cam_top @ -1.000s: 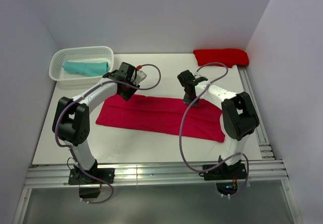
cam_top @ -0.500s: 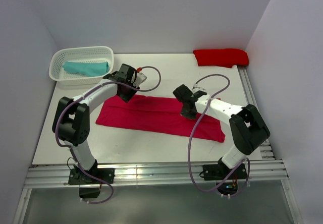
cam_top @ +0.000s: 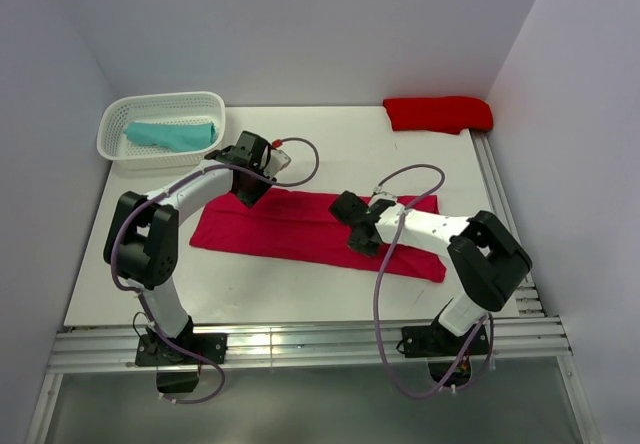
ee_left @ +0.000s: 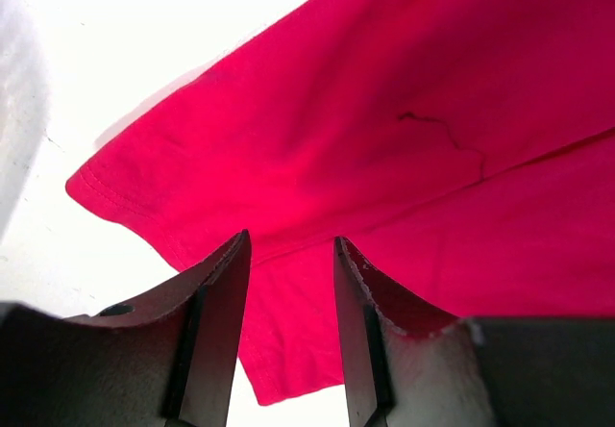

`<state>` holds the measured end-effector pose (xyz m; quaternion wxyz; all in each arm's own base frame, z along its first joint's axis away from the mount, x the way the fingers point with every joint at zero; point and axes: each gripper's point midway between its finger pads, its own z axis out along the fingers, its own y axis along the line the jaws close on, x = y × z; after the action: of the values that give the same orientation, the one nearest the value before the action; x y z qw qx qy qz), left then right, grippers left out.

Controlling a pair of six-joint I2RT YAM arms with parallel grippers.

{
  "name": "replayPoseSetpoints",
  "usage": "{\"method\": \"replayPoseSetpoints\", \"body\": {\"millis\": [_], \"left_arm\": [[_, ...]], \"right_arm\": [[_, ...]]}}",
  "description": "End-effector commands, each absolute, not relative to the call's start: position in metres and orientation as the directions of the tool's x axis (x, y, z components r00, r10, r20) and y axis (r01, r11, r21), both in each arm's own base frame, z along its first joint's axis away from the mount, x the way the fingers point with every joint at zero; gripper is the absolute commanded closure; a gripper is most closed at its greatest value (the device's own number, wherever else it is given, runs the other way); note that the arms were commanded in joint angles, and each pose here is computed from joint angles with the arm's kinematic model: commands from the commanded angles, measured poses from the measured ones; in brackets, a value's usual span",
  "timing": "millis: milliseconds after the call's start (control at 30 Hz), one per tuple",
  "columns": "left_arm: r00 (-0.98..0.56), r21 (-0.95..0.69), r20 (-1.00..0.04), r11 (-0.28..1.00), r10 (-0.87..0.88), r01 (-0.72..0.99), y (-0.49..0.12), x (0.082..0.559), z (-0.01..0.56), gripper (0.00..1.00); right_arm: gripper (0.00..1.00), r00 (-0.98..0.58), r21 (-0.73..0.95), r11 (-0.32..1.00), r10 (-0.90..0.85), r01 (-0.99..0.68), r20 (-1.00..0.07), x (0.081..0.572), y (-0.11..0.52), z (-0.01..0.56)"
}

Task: Roll the t-shirts
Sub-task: Fold the tshirt

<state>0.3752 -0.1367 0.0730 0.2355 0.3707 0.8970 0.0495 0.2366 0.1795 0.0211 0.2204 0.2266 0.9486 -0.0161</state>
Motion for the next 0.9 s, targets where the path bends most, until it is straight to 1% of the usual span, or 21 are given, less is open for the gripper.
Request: {"method": "replayPoseSetpoints", "body": {"millis": [0, 33, 133, 167, 233, 300, 333, 567, 700, 867], "left_arm": [[-0.586, 0.269, -0.435, 0.719, 0.684, 0.641, -0.141, 0.38, 0.087, 0.55], [-0.585, 0.271, -0.432, 0.717, 0.687, 0.642, -0.14, 0.381, 0.086, 0.55], [-0.583, 0.271, -0.433, 0.716, 0.687, 0.643, -0.141, 0.381, 0.086, 0.55], [-0.584, 0.268, -0.433, 0.717, 0.686, 0.644, -0.142, 0.381, 0.086, 0.55], [-0.587, 0.265, -0.429, 0.717, 0.687, 0.645, -0.141, 0.38, 0.086, 0.55], [-0.587, 0.262, -0.434, 0.719, 0.683, 0.644, -0.142, 0.381, 0.088, 0.55], [-0.587, 0.262, -0.436, 0.72, 0.682, 0.642, -0.142, 0.381, 0.089, 0.55], [-0.588, 0.253, -0.438, 0.721, 0.68, 0.645, -0.146, 0.383, 0.091, 0.55], [-0.591, 0.245, -0.438, 0.722, 0.678, 0.647, -0.147, 0.384, 0.09, 0.55], [-0.588, 0.247, -0.438, 0.72, 0.68, 0.648, -0.148, 0.383, 0.091, 0.55]], "right_arm": [[0.77, -0.746, 0.131, 0.876, 0.466, 0.464, -0.477, 0.243, 0.182, 0.038], [0.72, -0.744, 0.131, 0.875, 0.467, 0.465, -0.479, 0.241, 0.18, 0.04], [0.65, -0.723, 0.16, 0.869, 0.48, 0.468, -0.497, 0.24, 0.176, 0.053], [0.58, -0.712, 0.166, 0.865, 0.486, 0.473, -0.506, 0.241, 0.174, 0.058], [0.54, -0.685, 0.179, 0.861, 0.491, 0.477, -0.538, 0.246, 0.167, 0.074], [0.54, -0.672, 0.175, 0.861, 0.486, 0.477, -0.559, 0.254, 0.16, 0.086], [0.54, -0.656, 0.156, 0.849, 0.495, 0.505, -0.57, 0.26, 0.147, 0.088], [0.55, -0.628, 0.074, 0.811, 0.504, 0.581, -0.593, 0.293, 0.089, 0.084], [0.57, -0.638, 0.04, 0.808, 0.494, 0.588, -0.59, 0.309, 0.077, 0.075], [0.59, -0.674, -0.029, 0.809, 0.469, 0.588, -0.57, 0.314, 0.072, 0.06]]}}
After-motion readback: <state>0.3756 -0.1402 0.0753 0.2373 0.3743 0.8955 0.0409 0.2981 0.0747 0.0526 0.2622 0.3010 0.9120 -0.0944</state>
